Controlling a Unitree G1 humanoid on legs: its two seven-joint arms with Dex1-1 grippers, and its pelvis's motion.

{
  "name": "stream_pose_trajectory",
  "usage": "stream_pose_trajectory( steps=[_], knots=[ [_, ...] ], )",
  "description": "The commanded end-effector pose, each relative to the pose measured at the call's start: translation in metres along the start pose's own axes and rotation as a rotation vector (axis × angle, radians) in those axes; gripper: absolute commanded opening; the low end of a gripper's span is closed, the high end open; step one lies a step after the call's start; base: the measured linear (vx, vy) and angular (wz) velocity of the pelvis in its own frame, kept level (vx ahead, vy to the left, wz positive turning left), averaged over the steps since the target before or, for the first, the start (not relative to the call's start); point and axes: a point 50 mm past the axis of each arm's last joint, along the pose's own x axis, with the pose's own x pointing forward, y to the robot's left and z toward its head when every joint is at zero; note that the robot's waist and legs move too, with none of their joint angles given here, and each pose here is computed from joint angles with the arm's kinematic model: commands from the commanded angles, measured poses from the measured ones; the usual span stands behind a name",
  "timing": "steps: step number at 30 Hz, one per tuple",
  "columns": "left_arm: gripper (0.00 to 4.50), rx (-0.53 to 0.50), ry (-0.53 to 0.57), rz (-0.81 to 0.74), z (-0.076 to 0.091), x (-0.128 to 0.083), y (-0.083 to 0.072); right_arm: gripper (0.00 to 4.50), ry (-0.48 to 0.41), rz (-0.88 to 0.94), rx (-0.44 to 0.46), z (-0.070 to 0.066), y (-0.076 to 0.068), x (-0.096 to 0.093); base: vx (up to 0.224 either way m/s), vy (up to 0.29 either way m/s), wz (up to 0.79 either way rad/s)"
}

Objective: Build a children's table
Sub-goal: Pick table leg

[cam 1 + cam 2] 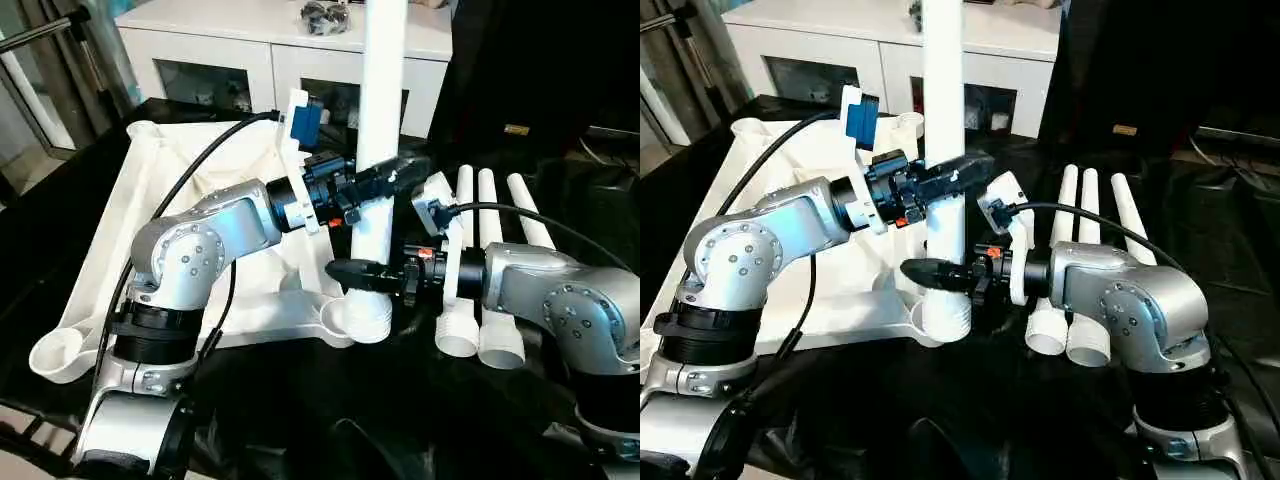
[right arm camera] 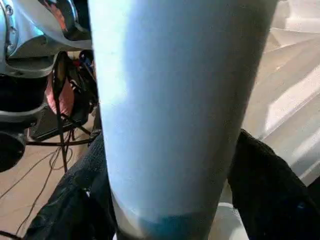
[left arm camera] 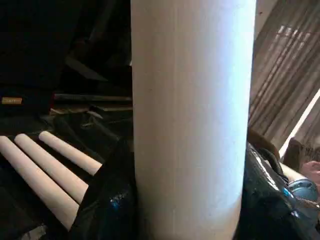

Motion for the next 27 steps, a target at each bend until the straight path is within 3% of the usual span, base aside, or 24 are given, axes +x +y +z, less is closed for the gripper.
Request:
stream_pose_trajectory(
  steps=[1, 10, 12, 17, 27],
  knots=[
    [1.84, 0.043, 0.003, -0.037, 0.0087, 0.0040, -0.0054, 3.12, 0.030, -0.019, 0.011, -0.0044, -0.0007, -0.0033, 0.000, 0.000, 0.00],
    [1.84, 0.051, 0.005, -0.046, 0.0084, 0.0039, -0.0047, 2.83, 0.052, -0.030, 0.022, -0.0086, -0.0012, -0.0031, 0.000, 0.000, 0.00],
    [1.84, 0.050, 0.005, -0.052, 0.0083, 0.0044, -0.0054, 2.42, 0.052, -0.032, 0.025, -0.0089, -0.0016, -0.0029, 0.000, 0.000, 0.00],
    [1.84, 0.047, 0.007, -0.061, 0.0072, 0.0060, -0.0065, 2.04, 0.056, -0.036, 0.031, -0.0104, -0.0020, -0.0015, 0.000, 0.000, 0.00],
    [1.84, 0.058, 0.021, -0.034, 0.0052, 0.0050, -0.0040, 1.91, 0.022, -0.099, 0.061, -0.0140, -0.0080, 0.0027, 0.000, 0.000, 0.00]
  ],
)
